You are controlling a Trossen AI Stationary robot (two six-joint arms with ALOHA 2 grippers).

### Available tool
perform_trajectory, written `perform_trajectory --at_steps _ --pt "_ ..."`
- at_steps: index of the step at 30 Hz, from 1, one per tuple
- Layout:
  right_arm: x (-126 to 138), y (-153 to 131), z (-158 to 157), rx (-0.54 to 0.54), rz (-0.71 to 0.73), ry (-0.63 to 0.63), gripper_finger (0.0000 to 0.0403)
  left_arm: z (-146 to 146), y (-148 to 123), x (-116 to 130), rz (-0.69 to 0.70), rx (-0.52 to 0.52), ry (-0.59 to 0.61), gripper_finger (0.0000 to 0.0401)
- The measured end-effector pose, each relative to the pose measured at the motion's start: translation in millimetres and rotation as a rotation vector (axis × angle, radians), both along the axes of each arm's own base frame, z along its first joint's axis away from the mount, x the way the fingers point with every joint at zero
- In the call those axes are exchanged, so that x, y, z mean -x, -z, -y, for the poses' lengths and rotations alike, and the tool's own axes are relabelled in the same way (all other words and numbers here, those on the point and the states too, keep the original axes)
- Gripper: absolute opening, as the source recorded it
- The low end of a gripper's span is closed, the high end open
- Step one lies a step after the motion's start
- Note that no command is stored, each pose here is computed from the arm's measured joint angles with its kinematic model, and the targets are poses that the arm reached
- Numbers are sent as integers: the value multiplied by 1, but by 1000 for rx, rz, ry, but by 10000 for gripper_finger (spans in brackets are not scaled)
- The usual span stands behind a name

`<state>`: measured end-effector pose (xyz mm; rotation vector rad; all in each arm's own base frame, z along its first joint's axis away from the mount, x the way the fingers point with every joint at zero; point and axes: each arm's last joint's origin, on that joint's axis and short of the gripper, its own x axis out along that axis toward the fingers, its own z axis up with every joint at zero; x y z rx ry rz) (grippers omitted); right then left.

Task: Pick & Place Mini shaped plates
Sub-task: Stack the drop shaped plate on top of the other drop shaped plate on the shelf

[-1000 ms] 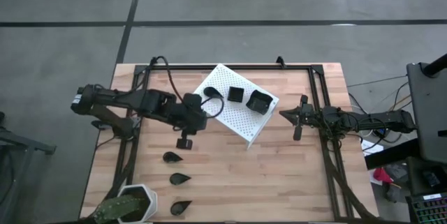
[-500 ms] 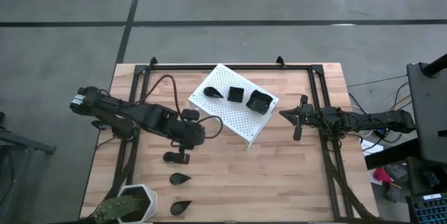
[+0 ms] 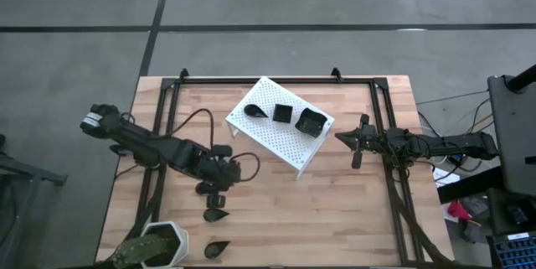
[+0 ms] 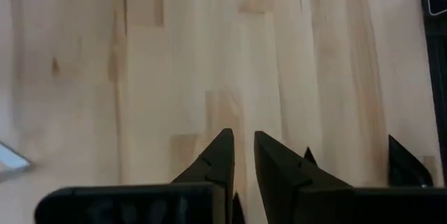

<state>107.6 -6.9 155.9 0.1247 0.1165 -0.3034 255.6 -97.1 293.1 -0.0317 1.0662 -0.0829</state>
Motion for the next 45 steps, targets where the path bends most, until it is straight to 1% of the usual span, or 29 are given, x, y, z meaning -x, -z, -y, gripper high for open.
perform_trajectory --at_steps 8,16,23,36,45 --pt "0 0 0 0 0 0 8 12 17 18 -66 74 -115 48" --pt "0 0 0 0 0 0 8 24 29 27 -100 110 -170 51" --pt "0 0 0 0 0 0 8 27 33 30 -109 120 -211 51" --pt "0 0 0 0 0 1 8 41 33 37 -95 135 -172 51" --pt "0 0 0 0 0 0 8 46 53 42 -115 179 -224 51"
